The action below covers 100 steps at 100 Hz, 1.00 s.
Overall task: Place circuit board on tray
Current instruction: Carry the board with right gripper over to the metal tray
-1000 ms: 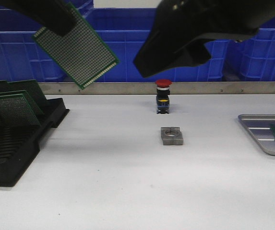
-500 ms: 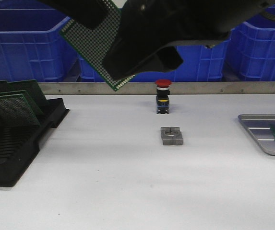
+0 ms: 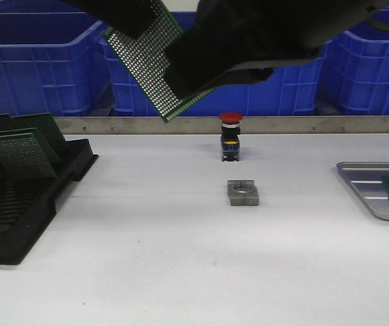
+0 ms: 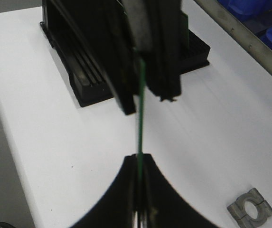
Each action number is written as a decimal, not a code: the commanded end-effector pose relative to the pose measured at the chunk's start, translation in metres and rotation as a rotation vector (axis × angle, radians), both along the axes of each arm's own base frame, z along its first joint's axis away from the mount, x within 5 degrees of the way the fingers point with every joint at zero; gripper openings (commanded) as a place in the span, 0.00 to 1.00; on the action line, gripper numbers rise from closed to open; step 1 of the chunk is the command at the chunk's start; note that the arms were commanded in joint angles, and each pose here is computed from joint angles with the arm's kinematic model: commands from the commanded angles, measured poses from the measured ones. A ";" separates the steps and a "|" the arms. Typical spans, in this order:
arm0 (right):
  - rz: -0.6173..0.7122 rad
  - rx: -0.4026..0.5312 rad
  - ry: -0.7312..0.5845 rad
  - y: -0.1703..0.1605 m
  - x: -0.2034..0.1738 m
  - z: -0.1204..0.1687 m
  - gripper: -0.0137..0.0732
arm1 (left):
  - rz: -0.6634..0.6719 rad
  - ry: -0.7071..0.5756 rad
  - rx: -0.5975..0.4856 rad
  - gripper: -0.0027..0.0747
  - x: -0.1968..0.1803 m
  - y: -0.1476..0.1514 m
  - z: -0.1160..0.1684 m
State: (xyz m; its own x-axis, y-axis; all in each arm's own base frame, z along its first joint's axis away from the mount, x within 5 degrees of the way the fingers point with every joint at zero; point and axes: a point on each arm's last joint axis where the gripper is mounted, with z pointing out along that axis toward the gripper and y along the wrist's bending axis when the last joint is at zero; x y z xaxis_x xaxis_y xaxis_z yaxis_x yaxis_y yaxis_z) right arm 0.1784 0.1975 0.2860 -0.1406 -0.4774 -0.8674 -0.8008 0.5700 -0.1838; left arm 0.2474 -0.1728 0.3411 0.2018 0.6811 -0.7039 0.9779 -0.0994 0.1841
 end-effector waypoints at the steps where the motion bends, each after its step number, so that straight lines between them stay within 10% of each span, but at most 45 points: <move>1: -0.038 0.110 -0.070 -0.001 0.004 0.022 0.08 | 0.039 -0.023 -0.094 0.49 -0.004 -0.004 0.021; 15: -0.081 0.092 -0.004 -0.009 0.010 0.017 0.08 | 0.087 -0.068 -0.111 0.71 0.002 -0.004 0.023; 69: -0.805 0.107 0.421 -0.164 0.106 -0.051 0.08 | 0.188 -0.120 -0.142 0.70 0.012 -0.004 0.026; 100: -0.956 0.087 0.474 -0.190 0.134 -0.103 0.08 | 0.188 -0.117 -0.142 0.70 0.012 -0.004 0.026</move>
State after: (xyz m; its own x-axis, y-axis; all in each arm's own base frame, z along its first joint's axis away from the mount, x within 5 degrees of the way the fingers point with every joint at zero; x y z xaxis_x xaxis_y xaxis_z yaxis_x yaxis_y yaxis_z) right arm 0.3002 0.0126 0.1712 -0.8193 0.0479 -0.5713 -0.0250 0.9926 0.1190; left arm 0.2638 -0.1739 0.3460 0.1555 0.6707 -0.7253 0.9593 0.0727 0.2728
